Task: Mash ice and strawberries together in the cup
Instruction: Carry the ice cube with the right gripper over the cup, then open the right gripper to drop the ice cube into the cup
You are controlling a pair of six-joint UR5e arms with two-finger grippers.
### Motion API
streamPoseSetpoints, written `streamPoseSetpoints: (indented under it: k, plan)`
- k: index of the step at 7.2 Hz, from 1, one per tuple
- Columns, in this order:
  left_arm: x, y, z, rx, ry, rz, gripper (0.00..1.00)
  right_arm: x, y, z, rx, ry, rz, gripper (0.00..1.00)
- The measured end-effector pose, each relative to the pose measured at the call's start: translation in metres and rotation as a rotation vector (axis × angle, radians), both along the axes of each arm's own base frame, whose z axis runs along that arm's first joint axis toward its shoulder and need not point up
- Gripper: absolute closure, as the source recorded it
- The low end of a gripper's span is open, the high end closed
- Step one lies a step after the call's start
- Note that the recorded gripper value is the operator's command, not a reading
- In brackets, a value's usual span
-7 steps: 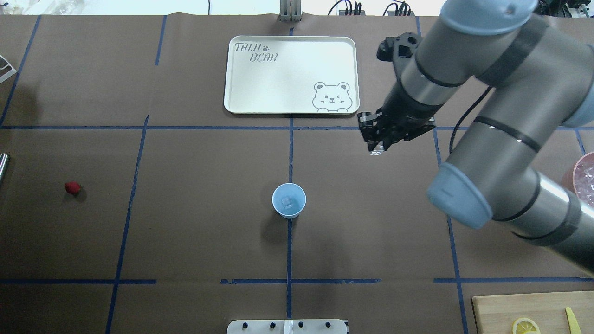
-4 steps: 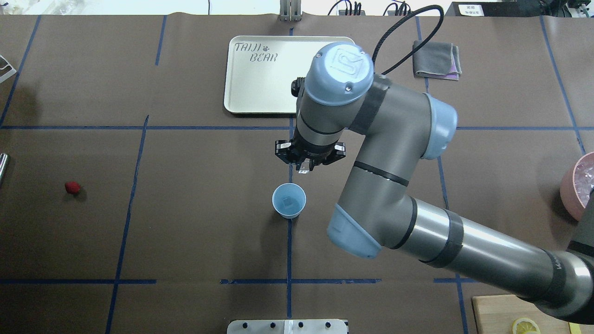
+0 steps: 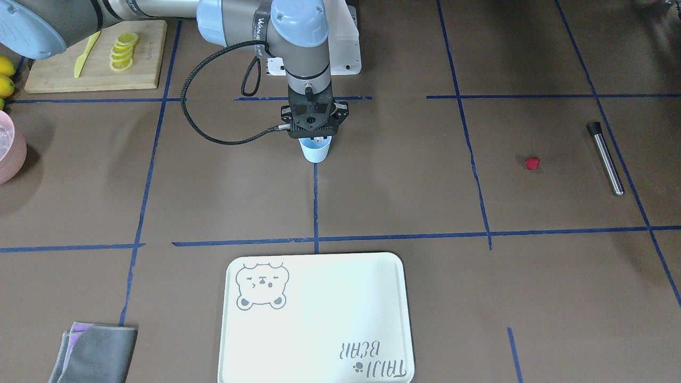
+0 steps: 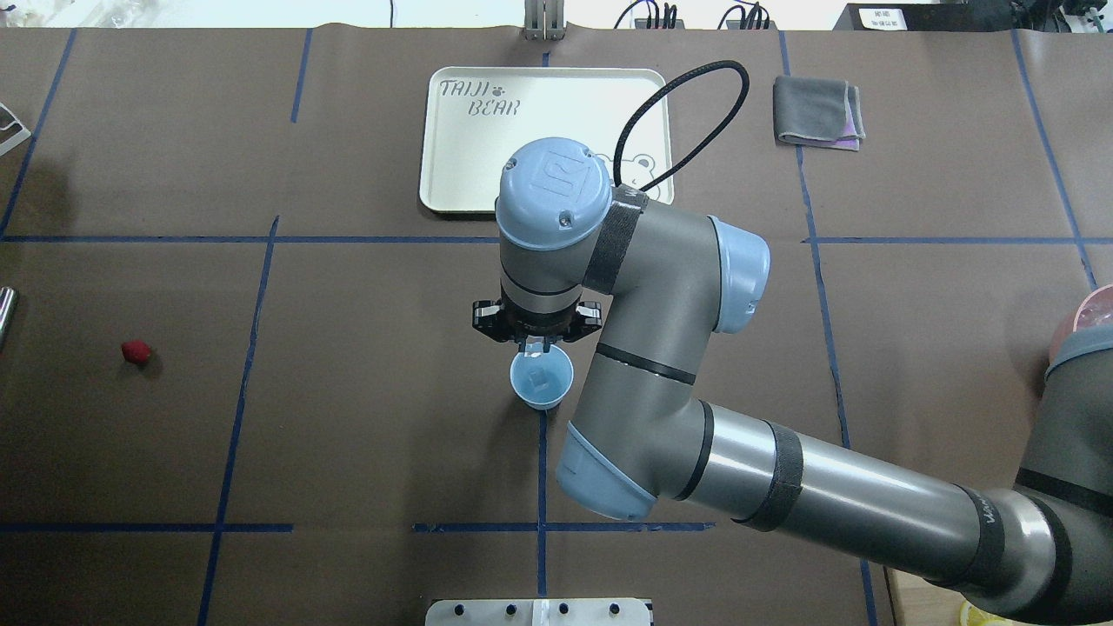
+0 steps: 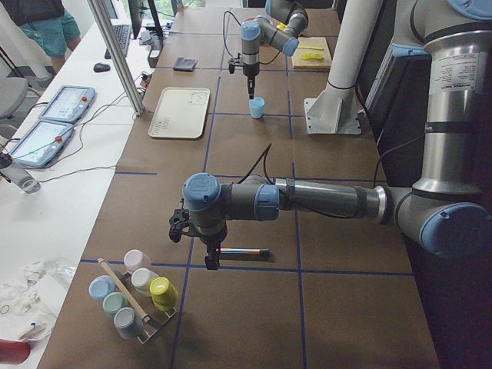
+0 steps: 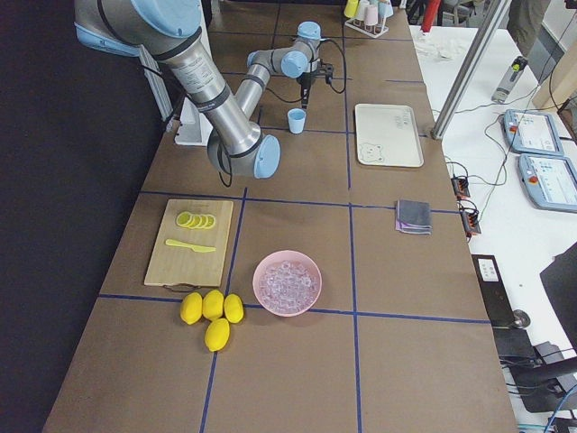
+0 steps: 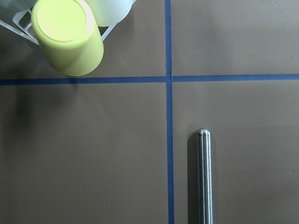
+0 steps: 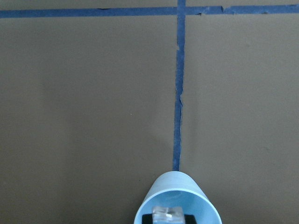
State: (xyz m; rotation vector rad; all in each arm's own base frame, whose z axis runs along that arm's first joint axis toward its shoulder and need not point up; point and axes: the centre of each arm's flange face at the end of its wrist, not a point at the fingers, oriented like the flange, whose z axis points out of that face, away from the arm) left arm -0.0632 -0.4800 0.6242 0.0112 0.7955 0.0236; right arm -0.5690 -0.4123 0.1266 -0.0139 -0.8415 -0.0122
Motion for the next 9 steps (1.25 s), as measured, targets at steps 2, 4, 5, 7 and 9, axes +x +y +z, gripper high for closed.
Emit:
streamPoseSetpoints:
  k: [2, 4, 5, 7, 9]
  plan:
    - [0.000, 0.000, 0.000, 0.001, -0.001, 0.000, 0.00, -0.004, 0.006, 0.005, -0.016, 0.023, -0.009, 0.94]
    - [0.000, 0.000, 0.000, 0.000, 0.000, 0.000, 0.00, -0.006, 0.011, 0.006, -0.024, 0.033, -0.017, 0.50]
    - [0.000, 0.000, 0.000, 0.001, 0.000, 0.000, 0.00, -0.007, 0.013, 0.006, -0.025, 0.033, -0.022, 0.29]
    - [0.000, 0.000, -0.001, 0.001, 0.000, 0.000, 0.00, -0.007, 0.015, 0.007, -0.026, 0.034, -0.025, 0.25]
    - [0.000, 0.000, 0.000, 0.000, 0.000, 0.000, 0.00, -0.007, 0.015, 0.007, -0.025, 0.035, -0.024, 0.01]
